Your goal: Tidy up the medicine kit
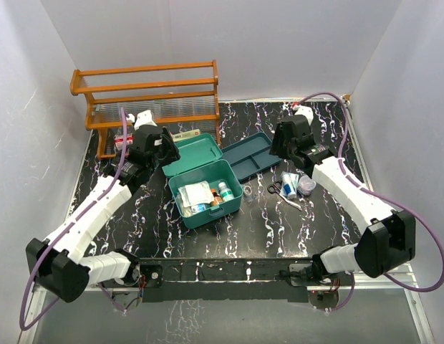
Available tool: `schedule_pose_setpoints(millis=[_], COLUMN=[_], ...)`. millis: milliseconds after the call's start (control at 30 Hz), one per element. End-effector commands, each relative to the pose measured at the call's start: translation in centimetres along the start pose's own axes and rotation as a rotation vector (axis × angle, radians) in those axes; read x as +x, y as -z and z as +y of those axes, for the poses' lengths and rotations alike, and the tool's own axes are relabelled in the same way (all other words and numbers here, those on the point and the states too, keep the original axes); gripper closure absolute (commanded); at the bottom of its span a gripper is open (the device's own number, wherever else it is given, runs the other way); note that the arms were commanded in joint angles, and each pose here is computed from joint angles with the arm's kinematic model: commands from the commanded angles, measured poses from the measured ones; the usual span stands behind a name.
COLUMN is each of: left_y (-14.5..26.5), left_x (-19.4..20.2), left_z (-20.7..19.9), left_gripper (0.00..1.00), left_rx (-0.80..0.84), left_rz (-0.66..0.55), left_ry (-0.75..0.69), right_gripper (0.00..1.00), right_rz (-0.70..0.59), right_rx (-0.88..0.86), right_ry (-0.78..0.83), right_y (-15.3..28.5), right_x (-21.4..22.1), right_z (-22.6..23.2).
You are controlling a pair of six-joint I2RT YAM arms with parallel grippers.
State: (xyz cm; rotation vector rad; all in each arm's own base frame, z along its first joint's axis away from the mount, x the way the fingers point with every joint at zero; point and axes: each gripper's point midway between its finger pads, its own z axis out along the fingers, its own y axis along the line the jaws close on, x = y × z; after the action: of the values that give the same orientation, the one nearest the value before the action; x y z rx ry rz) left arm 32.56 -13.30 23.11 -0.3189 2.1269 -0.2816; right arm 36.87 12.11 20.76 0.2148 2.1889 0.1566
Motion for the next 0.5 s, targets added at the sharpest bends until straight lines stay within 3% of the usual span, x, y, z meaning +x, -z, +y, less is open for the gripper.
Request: schedule_pose_setpoints(millis=[0,200,467], left_y=[-0.7,-2.2,-3.6], left_x=[-2.7,-3.2,-4.2], left_z=[-1.4,-1.7,-4.3], left_gripper=[0.5,0.48,0.46], left_rx=[0.072,0.128,0.248], left_rz=[-0.038,-0.019,-0.028], left_ry=[0.057,0.083,-0.016], right_gripper=[0.48,0.45,0.46], right_rz=[0.054,0.191,0.344], right_rx=[0.112,0.18,0.154], right_ry=[-0.013,0.022,0.078], right_y=[-0.8,-3.1,-5.8], right_x=[1.8,5.4,8.0], right_z=[-3.7,-6.1,-6.0])
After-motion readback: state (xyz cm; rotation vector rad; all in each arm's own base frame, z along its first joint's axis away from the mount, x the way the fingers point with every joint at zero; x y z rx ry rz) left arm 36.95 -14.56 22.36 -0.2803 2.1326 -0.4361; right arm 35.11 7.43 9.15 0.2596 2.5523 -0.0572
